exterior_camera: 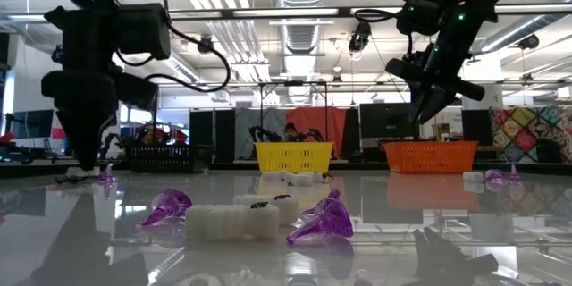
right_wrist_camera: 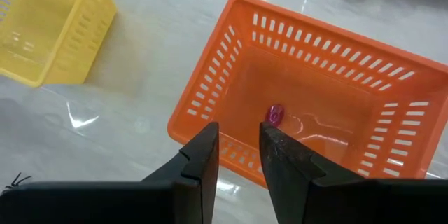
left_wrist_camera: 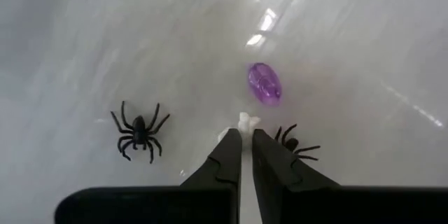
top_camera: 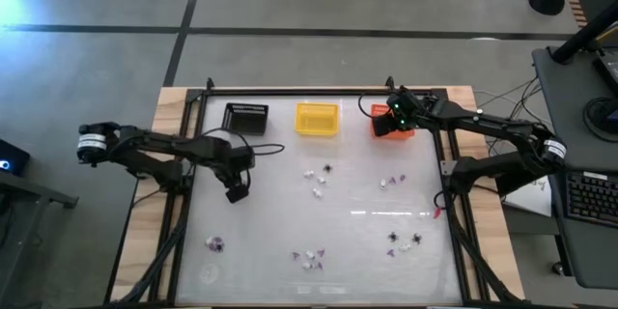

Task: Sort Halloween decoration
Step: Put the white skeleton toy into the black basket

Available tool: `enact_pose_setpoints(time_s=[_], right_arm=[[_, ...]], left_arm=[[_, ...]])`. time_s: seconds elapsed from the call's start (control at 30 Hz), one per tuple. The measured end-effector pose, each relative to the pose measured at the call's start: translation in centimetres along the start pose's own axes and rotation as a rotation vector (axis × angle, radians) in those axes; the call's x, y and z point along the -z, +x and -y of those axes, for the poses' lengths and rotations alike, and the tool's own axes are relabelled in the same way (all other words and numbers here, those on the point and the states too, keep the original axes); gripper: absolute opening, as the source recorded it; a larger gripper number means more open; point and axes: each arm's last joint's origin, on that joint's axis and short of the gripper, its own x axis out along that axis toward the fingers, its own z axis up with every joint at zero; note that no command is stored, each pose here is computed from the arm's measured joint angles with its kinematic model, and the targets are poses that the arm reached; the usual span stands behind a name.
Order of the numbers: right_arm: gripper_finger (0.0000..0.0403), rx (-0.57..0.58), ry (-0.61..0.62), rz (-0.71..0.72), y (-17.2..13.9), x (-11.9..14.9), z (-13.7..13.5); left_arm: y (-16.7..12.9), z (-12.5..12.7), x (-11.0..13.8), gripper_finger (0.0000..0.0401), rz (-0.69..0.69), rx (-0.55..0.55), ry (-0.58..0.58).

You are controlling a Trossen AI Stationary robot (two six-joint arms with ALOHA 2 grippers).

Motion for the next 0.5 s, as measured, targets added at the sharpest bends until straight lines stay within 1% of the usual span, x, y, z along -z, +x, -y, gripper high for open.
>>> enact_pose_setpoints(time_s=[0.13, 0.23, 0.37, 0.5], right_arm=[[0.0093, 0.0, 0.0, 0.0, 0.0, 0.0, 0.0], [0.0091, 0.0, 0.0, 0.0, 0.0, 0.0, 0.0], [0.0092, 0.0, 0.013, 0.0, 0.0, 0.0, 0.0], [0.0097, 0.0, 0.016, 0.0, 0.0, 0.0, 0.0]], left_arm=[[-0.6, 0.0, 0.1, 0.0001, 0.031, 0.016, -0.01], [-0.9, -0.1, 0.2, 0.0002, 0.051, 0.006, -0.026], [-1.3, -0.4, 0.1, 0.0002, 0.115, -0.079, -0.066], [-1.8, -1.0, 0.0, 0.0002, 0.152, -0.091, -0.108]])
